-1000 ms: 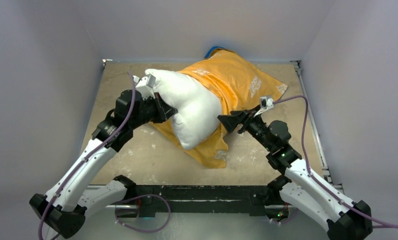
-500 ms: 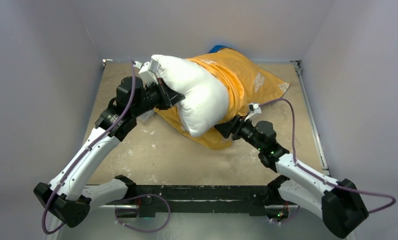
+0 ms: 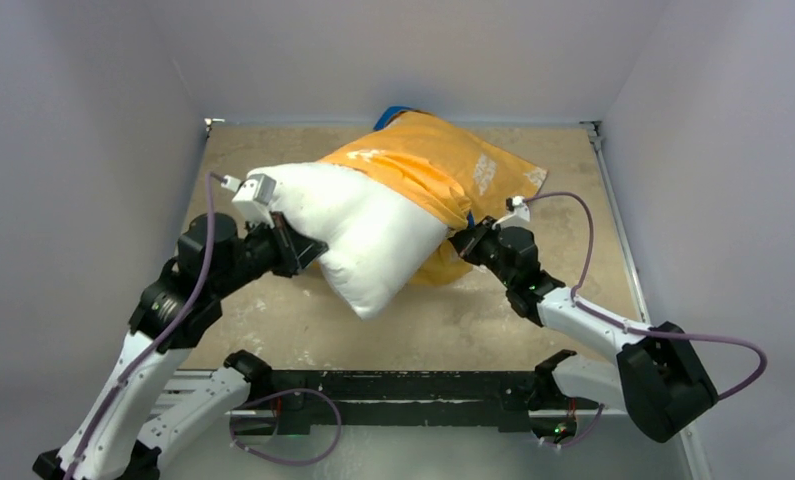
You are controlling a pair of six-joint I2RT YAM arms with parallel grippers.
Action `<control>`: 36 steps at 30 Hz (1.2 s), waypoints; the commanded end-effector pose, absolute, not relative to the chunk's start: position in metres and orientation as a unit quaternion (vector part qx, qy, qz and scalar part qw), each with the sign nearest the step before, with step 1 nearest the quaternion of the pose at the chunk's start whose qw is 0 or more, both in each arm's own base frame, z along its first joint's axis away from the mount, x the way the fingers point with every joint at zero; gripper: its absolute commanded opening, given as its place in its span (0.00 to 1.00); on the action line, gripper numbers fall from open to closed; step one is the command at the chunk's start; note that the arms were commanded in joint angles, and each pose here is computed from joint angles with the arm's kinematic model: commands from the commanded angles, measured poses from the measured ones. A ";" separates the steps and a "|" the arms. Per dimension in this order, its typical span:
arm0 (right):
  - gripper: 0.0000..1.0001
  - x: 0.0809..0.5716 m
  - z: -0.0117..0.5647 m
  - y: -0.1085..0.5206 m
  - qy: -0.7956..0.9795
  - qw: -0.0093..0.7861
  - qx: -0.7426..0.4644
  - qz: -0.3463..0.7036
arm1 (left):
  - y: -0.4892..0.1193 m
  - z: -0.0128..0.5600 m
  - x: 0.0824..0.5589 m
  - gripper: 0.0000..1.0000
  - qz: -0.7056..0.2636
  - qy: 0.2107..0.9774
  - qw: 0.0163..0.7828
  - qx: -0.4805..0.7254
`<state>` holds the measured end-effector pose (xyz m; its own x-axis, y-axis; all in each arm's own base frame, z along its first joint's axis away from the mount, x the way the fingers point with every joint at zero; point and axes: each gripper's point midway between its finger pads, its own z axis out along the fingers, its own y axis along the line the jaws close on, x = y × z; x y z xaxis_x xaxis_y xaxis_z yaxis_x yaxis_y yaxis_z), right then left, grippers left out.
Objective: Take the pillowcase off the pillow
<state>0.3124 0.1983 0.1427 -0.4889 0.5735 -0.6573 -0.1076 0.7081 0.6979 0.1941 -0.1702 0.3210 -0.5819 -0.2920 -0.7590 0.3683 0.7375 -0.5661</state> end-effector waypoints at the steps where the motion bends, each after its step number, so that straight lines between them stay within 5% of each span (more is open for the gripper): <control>1: 0.00 0.345 0.155 0.156 0.762 0.528 0.221 0.302 | -0.134 0.324 0.170 0.00 -0.312 0.807 0.501 0.033; 7: 0.03 0.353 0.175 0.154 0.764 0.546 0.186 0.290 | -0.149 0.286 0.149 0.00 -0.344 0.817 0.455 0.085; 11: 0.27 0.344 0.230 0.150 0.734 0.596 0.141 0.294 | -0.183 0.260 0.148 0.00 -0.409 0.819 0.387 0.110; 20: 0.79 0.307 0.311 0.157 0.704 0.630 0.044 0.325 | -0.227 0.271 0.168 0.00 -0.513 0.766 0.374 0.104; 31: 0.90 0.292 0.328 0.188 0.695 0.609 -0.046 0.378 | -0.358 0.215 0.120 0.01 -0.483 0.782 0.341 0.197; 36: 0.93 0.292 0.315 0.190 0.708 0.597 -0.053 0.374 | -0.399 0.208 0.100 0.35 -0.438 0.794 0.333 0.256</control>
